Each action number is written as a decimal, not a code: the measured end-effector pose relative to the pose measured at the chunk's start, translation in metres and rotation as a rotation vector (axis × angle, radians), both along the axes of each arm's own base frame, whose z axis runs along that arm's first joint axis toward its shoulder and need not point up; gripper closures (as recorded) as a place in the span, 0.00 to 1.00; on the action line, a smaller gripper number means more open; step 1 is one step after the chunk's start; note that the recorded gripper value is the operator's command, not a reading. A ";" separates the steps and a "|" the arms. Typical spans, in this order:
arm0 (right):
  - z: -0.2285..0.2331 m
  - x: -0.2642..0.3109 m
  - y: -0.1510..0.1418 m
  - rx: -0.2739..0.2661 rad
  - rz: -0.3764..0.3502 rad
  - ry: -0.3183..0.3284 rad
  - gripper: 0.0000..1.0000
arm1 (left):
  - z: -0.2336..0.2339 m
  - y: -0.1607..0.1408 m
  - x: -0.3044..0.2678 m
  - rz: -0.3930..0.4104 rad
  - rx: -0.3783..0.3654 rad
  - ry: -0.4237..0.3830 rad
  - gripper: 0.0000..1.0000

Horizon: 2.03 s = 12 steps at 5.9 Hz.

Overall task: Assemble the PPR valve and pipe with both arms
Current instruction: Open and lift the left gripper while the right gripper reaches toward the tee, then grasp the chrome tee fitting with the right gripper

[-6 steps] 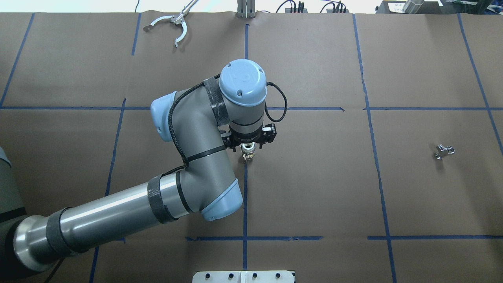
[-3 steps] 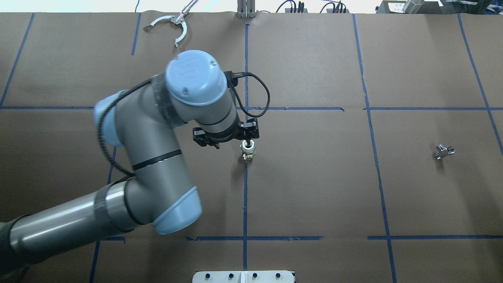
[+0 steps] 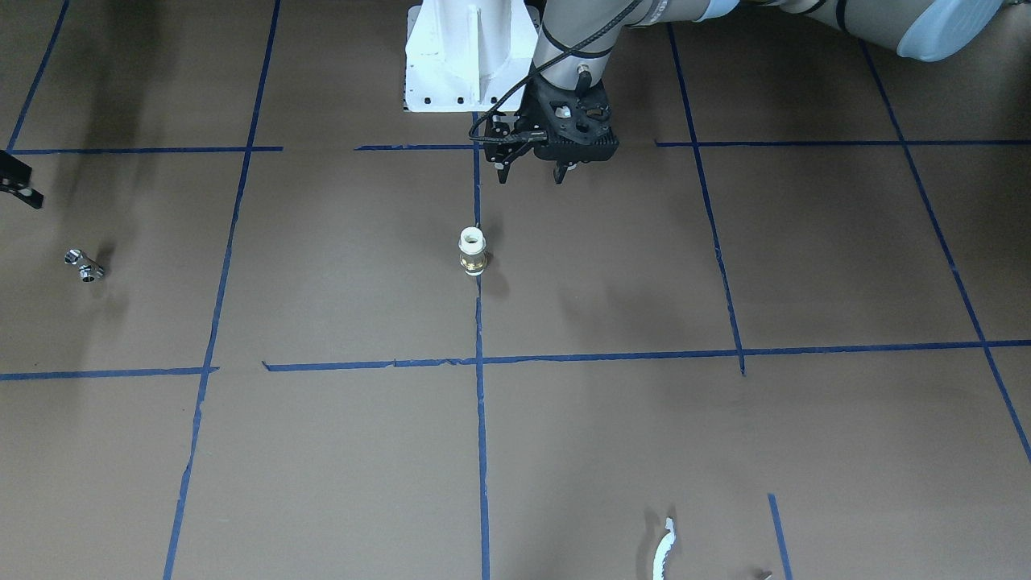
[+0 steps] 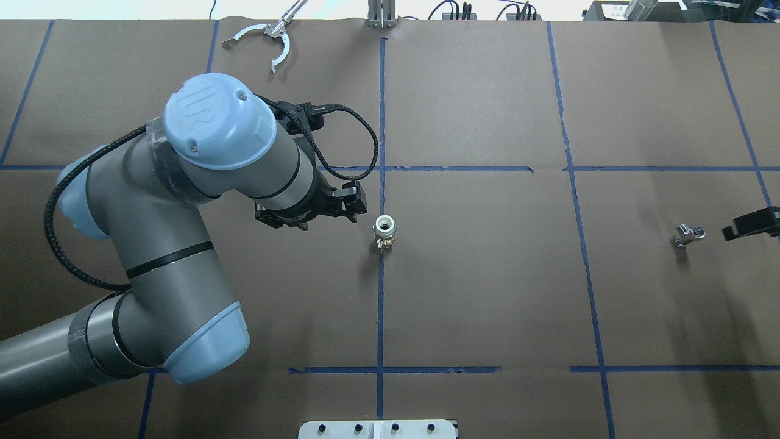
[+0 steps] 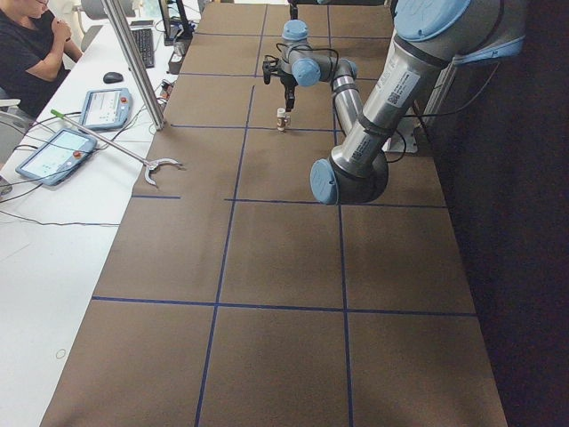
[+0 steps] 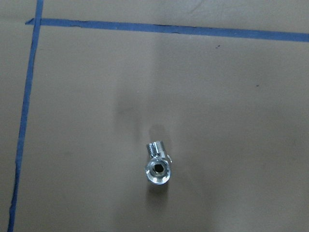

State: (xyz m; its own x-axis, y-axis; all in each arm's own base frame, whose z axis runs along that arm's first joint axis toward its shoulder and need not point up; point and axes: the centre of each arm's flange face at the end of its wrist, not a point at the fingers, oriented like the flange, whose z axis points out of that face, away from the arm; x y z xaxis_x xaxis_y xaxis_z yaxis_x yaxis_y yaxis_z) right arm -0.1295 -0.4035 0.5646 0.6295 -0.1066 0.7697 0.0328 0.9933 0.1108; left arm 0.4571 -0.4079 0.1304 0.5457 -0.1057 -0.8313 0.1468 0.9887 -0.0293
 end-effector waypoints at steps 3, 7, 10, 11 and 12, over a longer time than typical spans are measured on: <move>0.010 -0.055 0.002 0.035 -0.006 0.076 0.03 | 0.007 0.000 -0.003 -0.004 -0.004 -0.008 0.18; 0.024 -0.071 -0.017 0.039 -0.004 0.101 0.34 | 0.009 0.000 -0.002 -0.002 -0.004 -0.009 0.18; 0.027 -0.070 -0.017 0.029 0.003 0.105 1.00 | 0.011 0.000 -0.003 -0.001 -0.006 -0.011 0.18; 0.027 -0.069 -0.016 0.028 0.005 0.105 1.00 | 0.011 0.001 -0.003 -0.001 -0.006 -0.011 0.18; 0.012 -0.069 -0.017 0.044 0.010 0.088 1.00 | 0.011 0.001 -0.003 -0.002 -0.006 -0.011 0.18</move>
